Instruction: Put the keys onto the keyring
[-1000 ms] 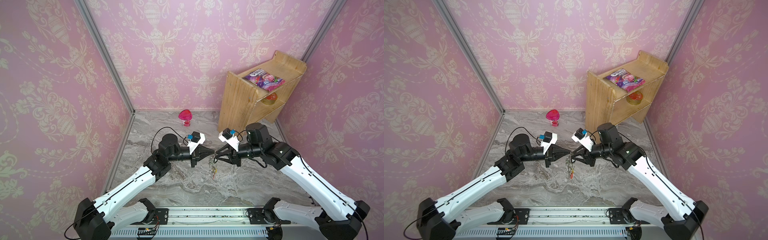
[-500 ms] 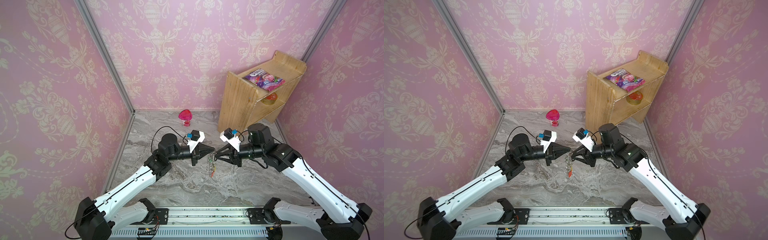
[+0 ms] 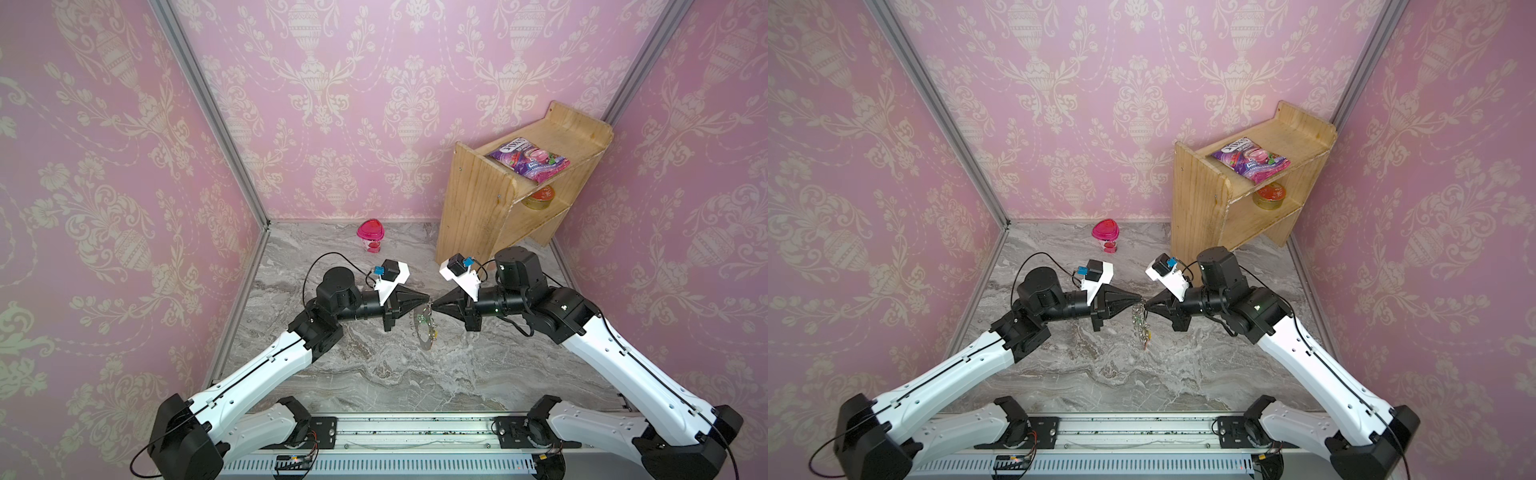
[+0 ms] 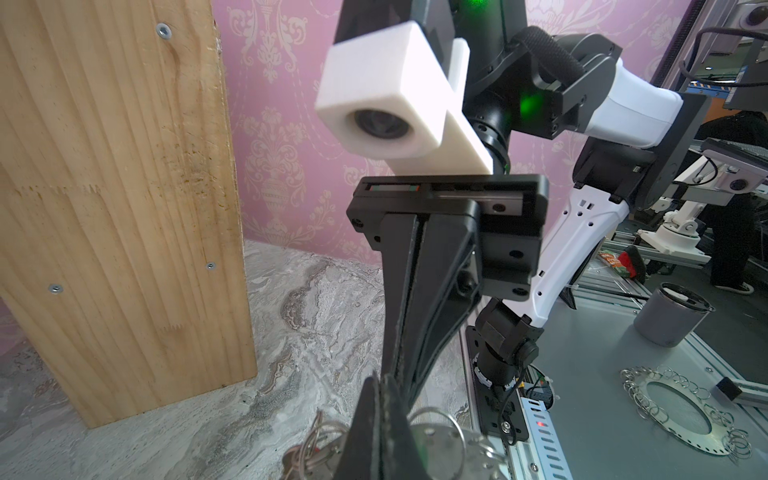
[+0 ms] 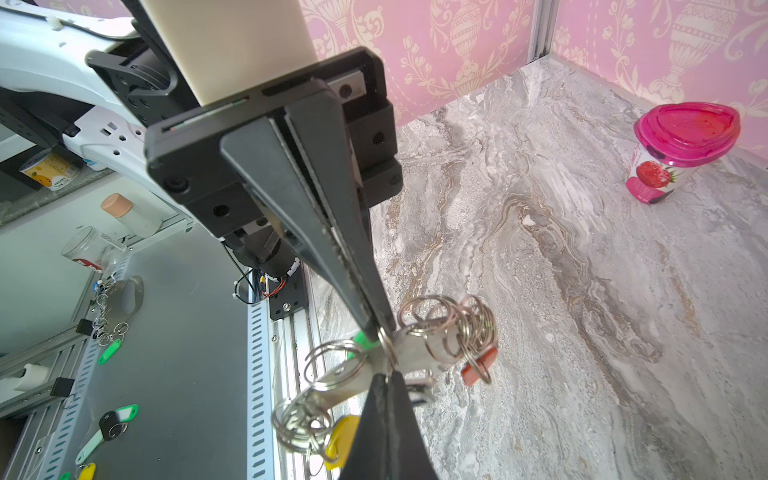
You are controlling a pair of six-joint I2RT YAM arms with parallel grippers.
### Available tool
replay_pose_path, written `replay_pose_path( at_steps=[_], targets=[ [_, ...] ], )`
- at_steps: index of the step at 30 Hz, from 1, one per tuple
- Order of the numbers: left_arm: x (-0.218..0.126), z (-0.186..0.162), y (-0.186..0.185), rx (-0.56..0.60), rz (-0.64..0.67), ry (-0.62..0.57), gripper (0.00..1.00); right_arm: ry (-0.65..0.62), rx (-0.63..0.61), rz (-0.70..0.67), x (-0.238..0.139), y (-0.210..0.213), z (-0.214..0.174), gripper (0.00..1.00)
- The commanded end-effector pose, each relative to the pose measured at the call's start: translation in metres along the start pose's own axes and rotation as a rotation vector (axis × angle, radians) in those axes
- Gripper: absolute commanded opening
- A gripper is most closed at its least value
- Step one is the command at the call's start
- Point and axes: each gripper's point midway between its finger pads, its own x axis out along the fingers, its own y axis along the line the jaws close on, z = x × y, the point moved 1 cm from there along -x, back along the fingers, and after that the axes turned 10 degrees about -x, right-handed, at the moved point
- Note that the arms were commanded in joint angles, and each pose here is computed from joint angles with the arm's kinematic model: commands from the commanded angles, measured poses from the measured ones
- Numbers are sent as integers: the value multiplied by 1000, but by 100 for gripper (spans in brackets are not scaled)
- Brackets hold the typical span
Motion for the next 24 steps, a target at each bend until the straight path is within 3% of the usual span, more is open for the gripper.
replay_pose_path(
  at_steps=[1,15,24],
  targets=[
    [-3,15,-4,28,6,-59,0,-11,2,-4,-2,2,1,0],
    [-10,35,16,57,133,-235,0,-39,9,80,15,24,-7,0],
    [-11,37,18,26,98,-348,0,-94,24,105,32,27,-2,0]
  ],
)
